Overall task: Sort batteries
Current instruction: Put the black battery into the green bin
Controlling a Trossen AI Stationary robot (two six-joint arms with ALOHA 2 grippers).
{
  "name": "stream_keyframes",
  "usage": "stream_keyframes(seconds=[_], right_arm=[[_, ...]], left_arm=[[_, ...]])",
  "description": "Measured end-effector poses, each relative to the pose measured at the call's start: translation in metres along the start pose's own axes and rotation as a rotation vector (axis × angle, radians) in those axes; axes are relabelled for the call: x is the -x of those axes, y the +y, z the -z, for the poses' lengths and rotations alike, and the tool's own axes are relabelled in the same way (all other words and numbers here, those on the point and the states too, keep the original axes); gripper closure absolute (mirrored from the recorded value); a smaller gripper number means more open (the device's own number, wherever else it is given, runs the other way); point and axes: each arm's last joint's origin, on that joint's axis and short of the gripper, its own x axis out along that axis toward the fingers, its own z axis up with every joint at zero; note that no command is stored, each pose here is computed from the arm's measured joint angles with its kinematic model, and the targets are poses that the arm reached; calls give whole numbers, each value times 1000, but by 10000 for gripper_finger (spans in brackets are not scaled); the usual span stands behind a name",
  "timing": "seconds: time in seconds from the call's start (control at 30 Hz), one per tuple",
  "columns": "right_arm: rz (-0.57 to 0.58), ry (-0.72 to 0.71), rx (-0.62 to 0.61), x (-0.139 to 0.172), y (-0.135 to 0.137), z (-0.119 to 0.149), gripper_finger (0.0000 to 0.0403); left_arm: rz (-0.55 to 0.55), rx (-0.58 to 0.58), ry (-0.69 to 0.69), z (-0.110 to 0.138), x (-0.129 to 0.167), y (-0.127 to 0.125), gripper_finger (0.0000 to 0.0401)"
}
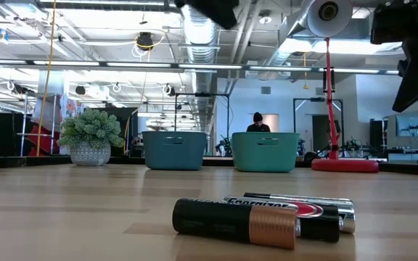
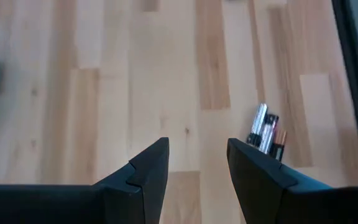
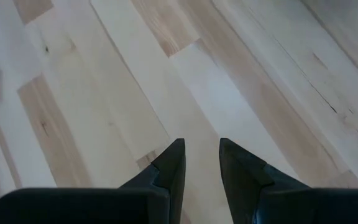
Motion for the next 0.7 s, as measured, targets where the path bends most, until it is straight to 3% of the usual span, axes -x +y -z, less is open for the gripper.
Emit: stream_keyframes(seconds=[0.1, 0.33, 0.5, 0.7], right_arm=[[-5, 1, 6, 1, 1, 1, 287], [-20, 6, 22, 3, 3, 6, 287], [-29, 9, 27, 4, 5, 8, 287], [-33, 10, 34, 5, 5, 9, 287]], left_arm=[[-9, -51, 48, 10, -24, -16, 241], [80, 24, 25, 19, -70, -48, 241], [151, 34, -46, 20, -71, -72, 241], [153, -27, -3, 32, -63, -88, 242]])
